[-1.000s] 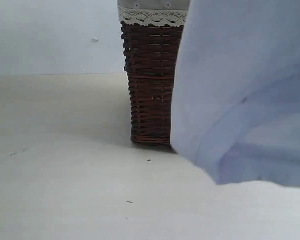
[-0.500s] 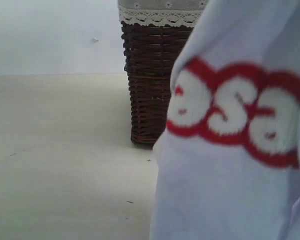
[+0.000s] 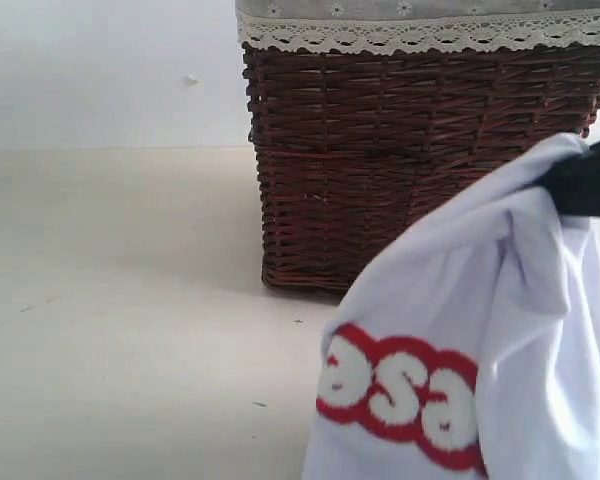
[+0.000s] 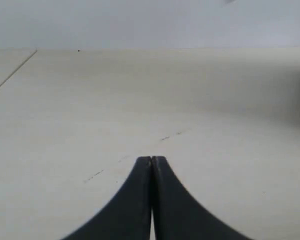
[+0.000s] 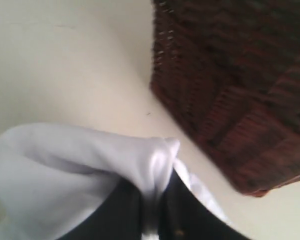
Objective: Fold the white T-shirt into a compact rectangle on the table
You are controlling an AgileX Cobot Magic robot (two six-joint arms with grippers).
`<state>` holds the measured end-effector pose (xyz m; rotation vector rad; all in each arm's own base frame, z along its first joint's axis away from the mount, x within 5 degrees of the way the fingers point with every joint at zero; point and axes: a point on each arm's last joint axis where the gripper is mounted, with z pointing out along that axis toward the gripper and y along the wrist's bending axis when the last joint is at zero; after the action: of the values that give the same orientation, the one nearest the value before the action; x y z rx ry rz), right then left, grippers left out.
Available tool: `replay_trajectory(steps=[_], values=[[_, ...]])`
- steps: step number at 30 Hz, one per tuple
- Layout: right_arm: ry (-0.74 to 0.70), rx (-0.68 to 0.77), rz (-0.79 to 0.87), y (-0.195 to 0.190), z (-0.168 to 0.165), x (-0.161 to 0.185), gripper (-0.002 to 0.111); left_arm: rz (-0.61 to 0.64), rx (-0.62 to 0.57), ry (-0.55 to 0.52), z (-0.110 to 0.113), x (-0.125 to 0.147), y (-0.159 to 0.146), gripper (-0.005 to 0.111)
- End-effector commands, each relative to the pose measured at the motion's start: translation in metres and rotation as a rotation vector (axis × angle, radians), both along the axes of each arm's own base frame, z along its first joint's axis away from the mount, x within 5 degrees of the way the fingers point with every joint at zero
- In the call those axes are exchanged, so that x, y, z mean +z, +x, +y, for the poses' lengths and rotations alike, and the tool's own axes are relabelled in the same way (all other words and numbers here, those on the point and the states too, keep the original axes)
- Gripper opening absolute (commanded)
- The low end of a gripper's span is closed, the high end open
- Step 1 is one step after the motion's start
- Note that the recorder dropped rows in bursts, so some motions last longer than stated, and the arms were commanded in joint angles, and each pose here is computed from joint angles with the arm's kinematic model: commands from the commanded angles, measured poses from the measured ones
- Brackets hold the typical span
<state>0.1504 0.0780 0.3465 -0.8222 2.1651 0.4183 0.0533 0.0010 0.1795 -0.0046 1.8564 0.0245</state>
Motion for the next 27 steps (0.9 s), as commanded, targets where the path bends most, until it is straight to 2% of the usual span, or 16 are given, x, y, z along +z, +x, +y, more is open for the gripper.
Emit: replay_trajectory(steps=[1,5,10,17,27], values=[[-0.086,-0.149,-0.223,0.040,-0.007,0.000,0.000,-0.019,0.002,-0.001,0.000,0.002,0.000,0.000],[-0.094,-0.268,-0.266,0.069,-0.008,-0.010,0.000,-0.019,0.002,-0.001,0.000,0.002,0.000,0.000],[-0.047,-0.305,-0.377,0.098,-0.002,-0.015,0.000,-0.019,0.001,0.000,0.000,0.002,0.000,0.000],[-0.001,-0.326,-0.492,0.127,0.005,-0.002,0.000,-0.019,0.001,0.000,0.000,0.002,0.000,0.000],[-0.023,-0.318,-0.432,0.161,0.016,-0.006,0.000,-0.019,0.001,0.000,0.000,0.002,0.000,0.000]])
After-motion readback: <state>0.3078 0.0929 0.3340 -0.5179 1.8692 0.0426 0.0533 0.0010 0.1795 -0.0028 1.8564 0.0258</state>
